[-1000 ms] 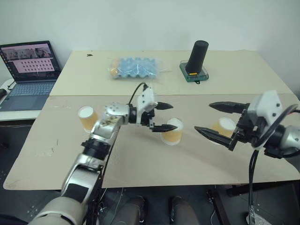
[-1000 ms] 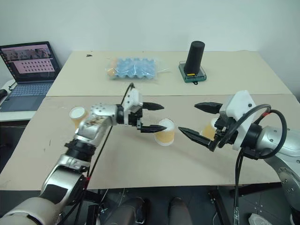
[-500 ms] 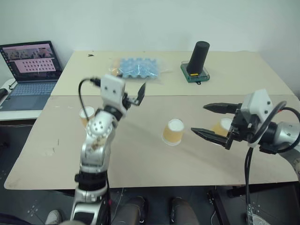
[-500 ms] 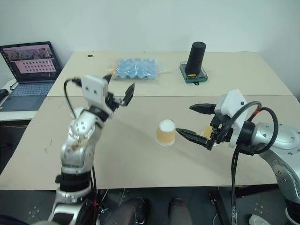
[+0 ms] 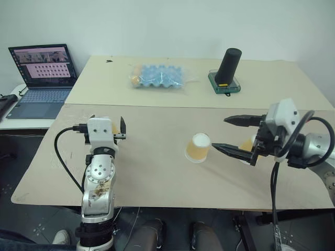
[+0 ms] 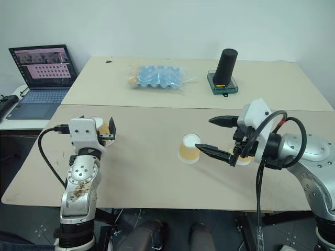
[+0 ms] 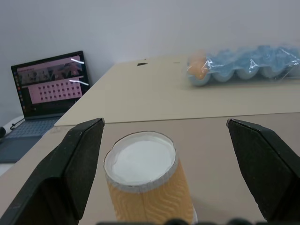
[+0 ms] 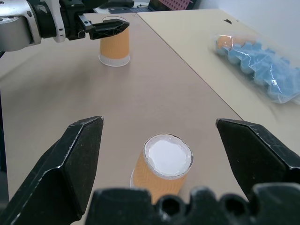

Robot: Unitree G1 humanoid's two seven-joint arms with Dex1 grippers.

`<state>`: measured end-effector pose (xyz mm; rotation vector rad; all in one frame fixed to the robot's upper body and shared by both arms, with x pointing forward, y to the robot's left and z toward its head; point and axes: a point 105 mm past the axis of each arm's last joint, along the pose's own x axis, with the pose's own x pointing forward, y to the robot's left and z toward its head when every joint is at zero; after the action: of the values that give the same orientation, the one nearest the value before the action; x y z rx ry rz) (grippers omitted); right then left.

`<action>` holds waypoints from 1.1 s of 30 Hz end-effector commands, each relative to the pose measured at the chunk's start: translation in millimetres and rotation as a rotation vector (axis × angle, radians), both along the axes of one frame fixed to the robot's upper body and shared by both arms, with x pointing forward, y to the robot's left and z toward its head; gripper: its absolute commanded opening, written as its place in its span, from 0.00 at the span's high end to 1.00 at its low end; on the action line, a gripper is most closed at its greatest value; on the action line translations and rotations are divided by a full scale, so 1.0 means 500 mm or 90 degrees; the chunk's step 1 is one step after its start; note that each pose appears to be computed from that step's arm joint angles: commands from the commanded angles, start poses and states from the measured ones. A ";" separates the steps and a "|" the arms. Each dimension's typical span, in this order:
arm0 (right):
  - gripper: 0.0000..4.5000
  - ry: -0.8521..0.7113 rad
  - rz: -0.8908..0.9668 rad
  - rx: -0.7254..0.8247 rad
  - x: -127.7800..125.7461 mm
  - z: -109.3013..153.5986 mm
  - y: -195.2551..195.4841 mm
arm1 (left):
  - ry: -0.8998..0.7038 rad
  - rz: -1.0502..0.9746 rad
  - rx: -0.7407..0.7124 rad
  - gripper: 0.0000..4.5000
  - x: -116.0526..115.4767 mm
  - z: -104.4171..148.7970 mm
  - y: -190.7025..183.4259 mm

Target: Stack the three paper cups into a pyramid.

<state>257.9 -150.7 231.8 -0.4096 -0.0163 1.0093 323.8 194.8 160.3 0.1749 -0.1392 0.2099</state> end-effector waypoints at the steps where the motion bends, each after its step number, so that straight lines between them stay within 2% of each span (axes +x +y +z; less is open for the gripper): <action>1: 0.00 -0.036 0.009 0.001 -0.005 0.019 0.004 | -0.003 0.024 -0.038 0.01 -0.007 0.005 0.018; 15: 0.00 -0.035 0.013 0.006 -0.012 0.020 0.008 | 0.057 0.013 -0.102 0.01 0.012 -0.038 0.023; 22: 0.00 -0.034 0.006 0.006 -0.013 0.017 0.007 | 0.056 0.005 -0.098 0.01 0.032 -0.038 0.027; 33: 0.00 -0.030 0.001 0.005 -0.013 0.012 0.005 | 0.026 0.013 -0.087 0.01 0.067 -0.008 0.051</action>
<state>255.1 -149.3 226.9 -0.4008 -0.0078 1.0092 355.3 219.8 141.8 0.0443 -0.0231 0.2347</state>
